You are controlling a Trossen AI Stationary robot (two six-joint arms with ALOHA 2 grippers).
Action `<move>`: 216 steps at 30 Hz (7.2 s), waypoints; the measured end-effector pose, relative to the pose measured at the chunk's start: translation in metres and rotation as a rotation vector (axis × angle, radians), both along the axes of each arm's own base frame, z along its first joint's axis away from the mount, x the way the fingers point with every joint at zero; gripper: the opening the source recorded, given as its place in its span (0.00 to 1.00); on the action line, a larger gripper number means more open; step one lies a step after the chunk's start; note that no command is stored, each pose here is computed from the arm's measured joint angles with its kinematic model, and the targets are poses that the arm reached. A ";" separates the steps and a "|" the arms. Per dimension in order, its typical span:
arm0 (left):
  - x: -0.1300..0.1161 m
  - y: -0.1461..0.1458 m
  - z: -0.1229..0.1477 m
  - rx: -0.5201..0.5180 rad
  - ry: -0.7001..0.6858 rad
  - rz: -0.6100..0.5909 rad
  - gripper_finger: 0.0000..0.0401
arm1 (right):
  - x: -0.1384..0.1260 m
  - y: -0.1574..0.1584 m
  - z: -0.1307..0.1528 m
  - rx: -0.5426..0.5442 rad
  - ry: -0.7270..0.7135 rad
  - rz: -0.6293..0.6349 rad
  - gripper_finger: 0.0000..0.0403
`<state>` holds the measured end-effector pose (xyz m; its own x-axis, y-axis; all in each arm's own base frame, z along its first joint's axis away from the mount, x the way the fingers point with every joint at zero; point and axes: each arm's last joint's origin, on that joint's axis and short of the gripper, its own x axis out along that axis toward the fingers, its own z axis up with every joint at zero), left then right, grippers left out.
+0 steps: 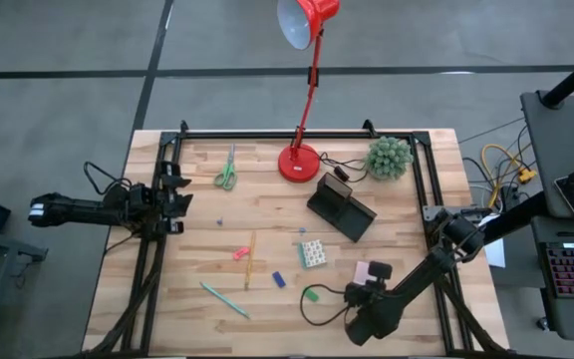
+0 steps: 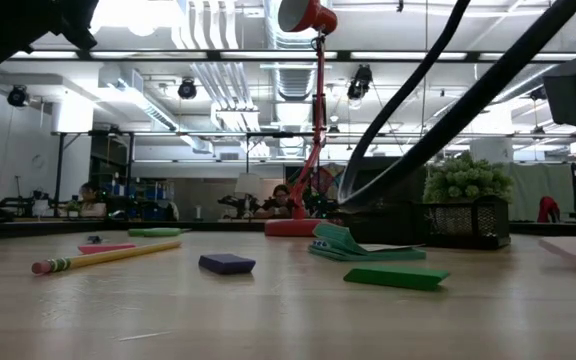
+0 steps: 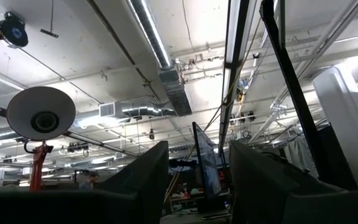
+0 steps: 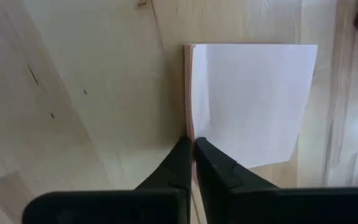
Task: Pick and place office supplies into organizer
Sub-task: Put the pink sticky note into the desk organizer, then put the blue sticky note into the desk organizer
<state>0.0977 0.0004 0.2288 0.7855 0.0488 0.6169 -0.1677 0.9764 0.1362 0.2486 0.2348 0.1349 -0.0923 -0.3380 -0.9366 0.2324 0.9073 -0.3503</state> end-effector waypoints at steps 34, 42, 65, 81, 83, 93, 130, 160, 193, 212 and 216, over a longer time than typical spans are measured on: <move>0.000 0.000 0.001 0.024 -0.003 0.019 0.39 | 0.028 -0.002 0.048 -0.122 -0.365 -0.319 0.02; -0.001 0.000 0.001 0.023 -0.007 0.019 0.39 | 0.040 -0.019 0.072 -0.207 -0.356 -0.340 0.02; -0.001 0.000 0.001 0.022 -0.008 0.018 0.39 | 0.083 -0.077 0.106 -0.221 -0.235 -0.255 0.02; -0.001 0.000 0.001 0.022 -0.007 0.018 0.39 | 0.092 -0.118 0.091 -0.259 -0.109 -0.247 0.02; -0.001 0.000 0.001 0.023 -0.008 0.018 0.39 | 0.089 -0.121 0.085 -0.266 -0.075 -0.243 0.02; -0.001 0.000 0.001 0.023 -0.008 0.019 0.39 | 0.074 -0.133 0.069 -0.302 -0.007 -0.279 0.02; -0.001 0.000 0.001 0.023 -0.006 0.018 0.39 | 0.062 -0.153 0.019 -0.263 0.004 -0.323 0.02; -0.001 0.000 0.001 0.023 -0.005 0.018 0.39 | 0.062 -0.160 0.015 -0.275 -0.016 -0.384 0.07; -0.001 0.000 0.001 0.022 -0.005 0.017 0.39 | 0.089 -0.148 0.052 -0.199 -0.145 -0.365 0.25; -0.001 0.000 0.001 0.022 -0.005 0.017 0.39 | 0.117 -0.101 0.072 0.160 -0.452 -0.609 0.18; -0.001 0.000 0.001 0.021 -0.005 0.017 0.39 | 0.121 -0.097 0.072 0.200 -0.497 -0.608 0.20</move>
